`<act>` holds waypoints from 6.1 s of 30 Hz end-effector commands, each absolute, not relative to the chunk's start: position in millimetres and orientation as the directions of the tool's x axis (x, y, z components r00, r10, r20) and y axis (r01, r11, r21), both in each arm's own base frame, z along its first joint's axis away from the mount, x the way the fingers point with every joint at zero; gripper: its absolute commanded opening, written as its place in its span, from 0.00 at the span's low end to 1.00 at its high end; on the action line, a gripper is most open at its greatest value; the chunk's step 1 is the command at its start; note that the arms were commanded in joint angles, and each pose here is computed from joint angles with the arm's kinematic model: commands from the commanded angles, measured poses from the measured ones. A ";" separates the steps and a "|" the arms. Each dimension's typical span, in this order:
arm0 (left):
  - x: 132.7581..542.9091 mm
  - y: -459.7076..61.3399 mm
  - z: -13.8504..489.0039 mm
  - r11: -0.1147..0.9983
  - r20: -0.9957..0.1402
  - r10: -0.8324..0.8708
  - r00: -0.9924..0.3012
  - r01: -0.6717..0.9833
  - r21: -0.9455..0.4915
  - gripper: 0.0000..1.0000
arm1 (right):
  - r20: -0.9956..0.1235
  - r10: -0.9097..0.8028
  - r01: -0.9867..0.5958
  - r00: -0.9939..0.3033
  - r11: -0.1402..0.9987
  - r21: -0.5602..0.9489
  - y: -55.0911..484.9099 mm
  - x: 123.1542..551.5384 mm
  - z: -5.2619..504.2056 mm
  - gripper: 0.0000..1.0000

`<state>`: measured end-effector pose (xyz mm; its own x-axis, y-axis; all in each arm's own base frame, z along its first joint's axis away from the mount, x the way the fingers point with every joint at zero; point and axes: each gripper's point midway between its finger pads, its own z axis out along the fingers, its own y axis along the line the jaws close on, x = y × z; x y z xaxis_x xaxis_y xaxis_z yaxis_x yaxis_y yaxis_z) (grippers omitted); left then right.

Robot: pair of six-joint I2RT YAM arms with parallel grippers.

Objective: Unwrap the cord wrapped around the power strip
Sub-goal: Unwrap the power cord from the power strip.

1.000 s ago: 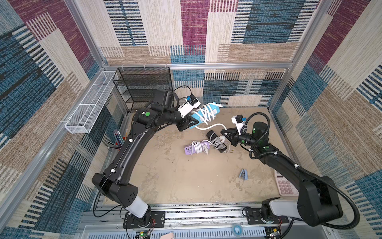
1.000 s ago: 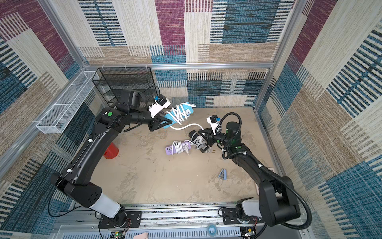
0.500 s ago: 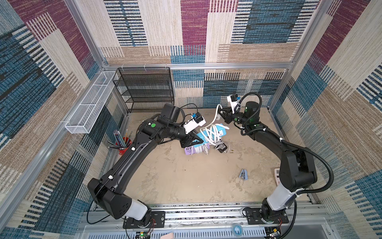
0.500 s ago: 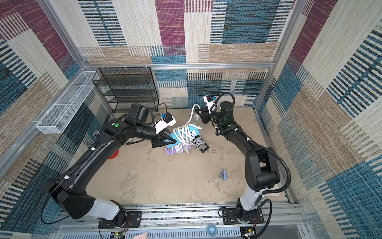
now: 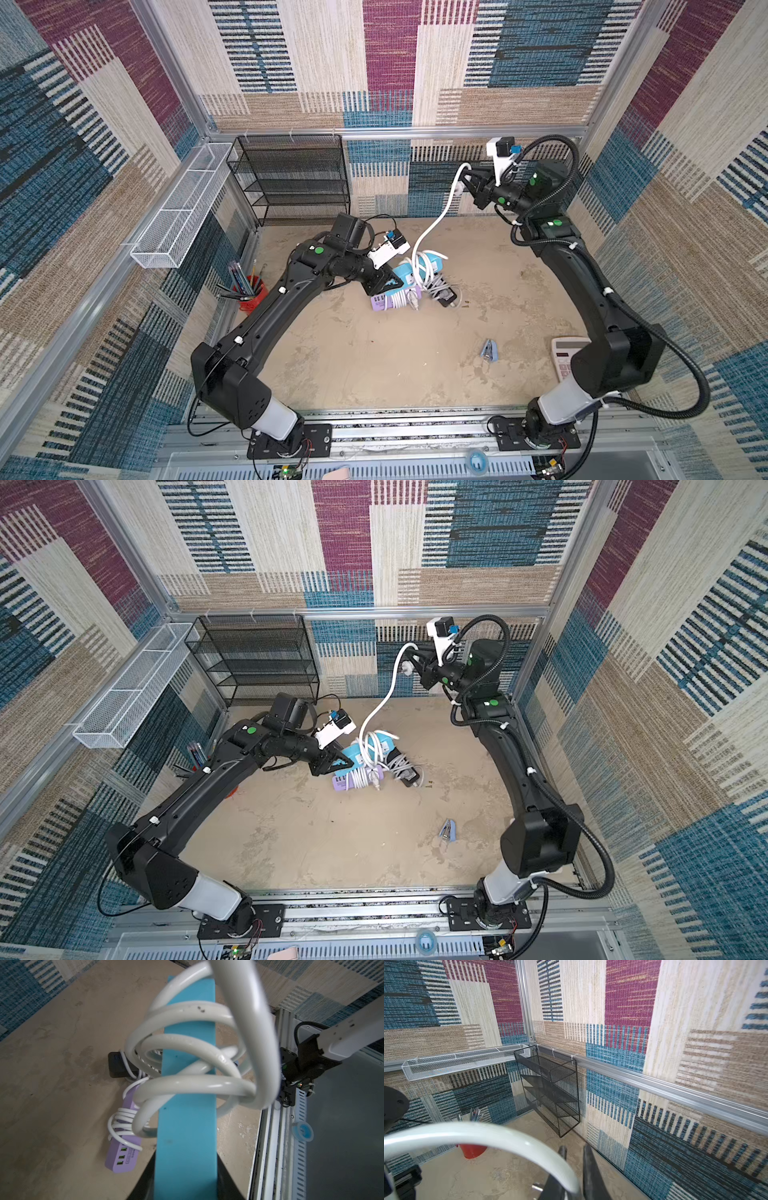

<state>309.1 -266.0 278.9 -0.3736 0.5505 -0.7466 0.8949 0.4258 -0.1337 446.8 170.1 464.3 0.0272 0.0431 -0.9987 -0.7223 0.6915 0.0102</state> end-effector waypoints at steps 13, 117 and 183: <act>423.6 -228.3 358.9 0.737 -0.873 0.435 -0.222 0.645 0.202 0.00 | -0.916 0.137 -0.079 -0.377 0.981 0.179 32.0 429.8 303.6 0.00; 362.9 -279.3 373.9 0.511 -0.910 0.373 -0.182 0.859 0.038 0.00 | -0.979 -0.143 -0.795 0.146 0.572 -0.202 235.9 459.7 291.1 0.00; 311.7 -309.0 266.5 0.415 -0.780 0.487 -0.393 0.890 -0.189 0.00 | -0.981 -0.037 -0.536 -0.192 0.841 0.073 119.1 562.8 360.1 0.00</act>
